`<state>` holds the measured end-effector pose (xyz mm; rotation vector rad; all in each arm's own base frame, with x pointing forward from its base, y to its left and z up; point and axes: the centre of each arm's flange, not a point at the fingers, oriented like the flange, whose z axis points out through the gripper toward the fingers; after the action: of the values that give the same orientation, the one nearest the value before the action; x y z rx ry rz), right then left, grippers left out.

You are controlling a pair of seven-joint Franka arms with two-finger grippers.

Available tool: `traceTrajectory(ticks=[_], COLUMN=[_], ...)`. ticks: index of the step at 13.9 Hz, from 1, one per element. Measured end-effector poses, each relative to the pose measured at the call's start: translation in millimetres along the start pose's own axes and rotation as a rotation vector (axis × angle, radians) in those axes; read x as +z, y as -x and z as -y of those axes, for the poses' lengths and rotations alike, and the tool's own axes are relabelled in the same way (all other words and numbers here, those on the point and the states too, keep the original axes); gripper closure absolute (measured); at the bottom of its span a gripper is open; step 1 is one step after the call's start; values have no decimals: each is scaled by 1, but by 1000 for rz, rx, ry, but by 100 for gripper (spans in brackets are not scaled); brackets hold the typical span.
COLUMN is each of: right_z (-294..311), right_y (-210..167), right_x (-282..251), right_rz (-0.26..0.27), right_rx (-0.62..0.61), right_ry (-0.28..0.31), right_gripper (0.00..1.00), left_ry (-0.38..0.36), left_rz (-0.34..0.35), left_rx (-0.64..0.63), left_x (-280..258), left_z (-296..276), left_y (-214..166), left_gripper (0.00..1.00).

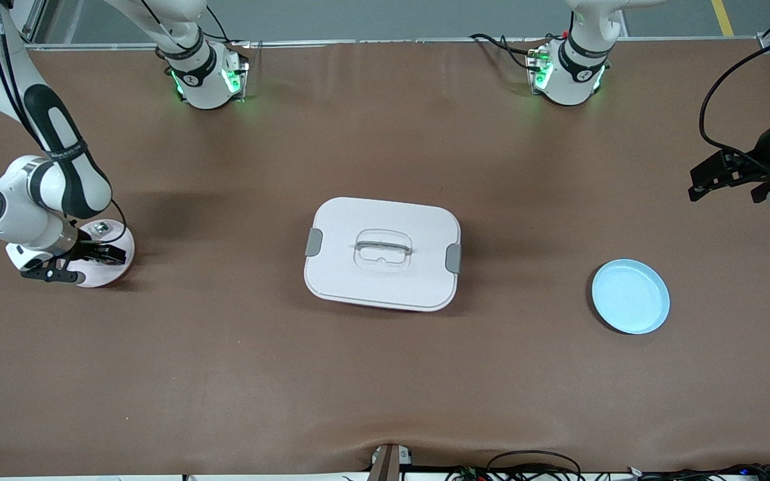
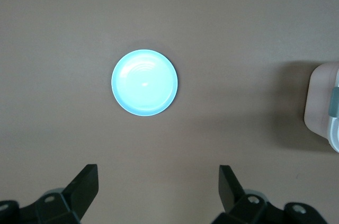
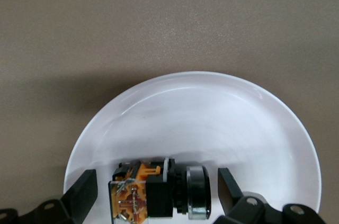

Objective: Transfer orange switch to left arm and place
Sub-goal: 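Lower the right gripper onto the black-orange switch on the white plate, then lift the switch with the right gripper while the left gripper approaches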

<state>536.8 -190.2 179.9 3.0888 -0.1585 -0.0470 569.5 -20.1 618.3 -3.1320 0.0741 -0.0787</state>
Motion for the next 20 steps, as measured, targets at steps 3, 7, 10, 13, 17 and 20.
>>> traceTrajectory(ticks=[3,7,10,13,17,20], right_z=[-3,-6,-17,-20,-26,-11], right_y=[1,2,4,-5,-37,-57], right_x=[1,1,0,-15,-86,-137], right_rz=[3,12,36,95,171,199], right_rx=[0,-7,-4,-4,6,56], right_ry=[-1,-2,-7,-17,-39,-77], right_gripper=[0,28,28,28,28,28], left_ry=[0,0,0,7,113,219], left_rz=[0,0,0,-2,-38,-53], left_rx=[0,0,0,1,-5,0], left_x=[0,0,0,-1,-18,-28], left_z=[0,0,0,-1,-12,-27], left_y=[0,0,0,0,-2,-2], left_gripper=[0,0,0,0,0,0])
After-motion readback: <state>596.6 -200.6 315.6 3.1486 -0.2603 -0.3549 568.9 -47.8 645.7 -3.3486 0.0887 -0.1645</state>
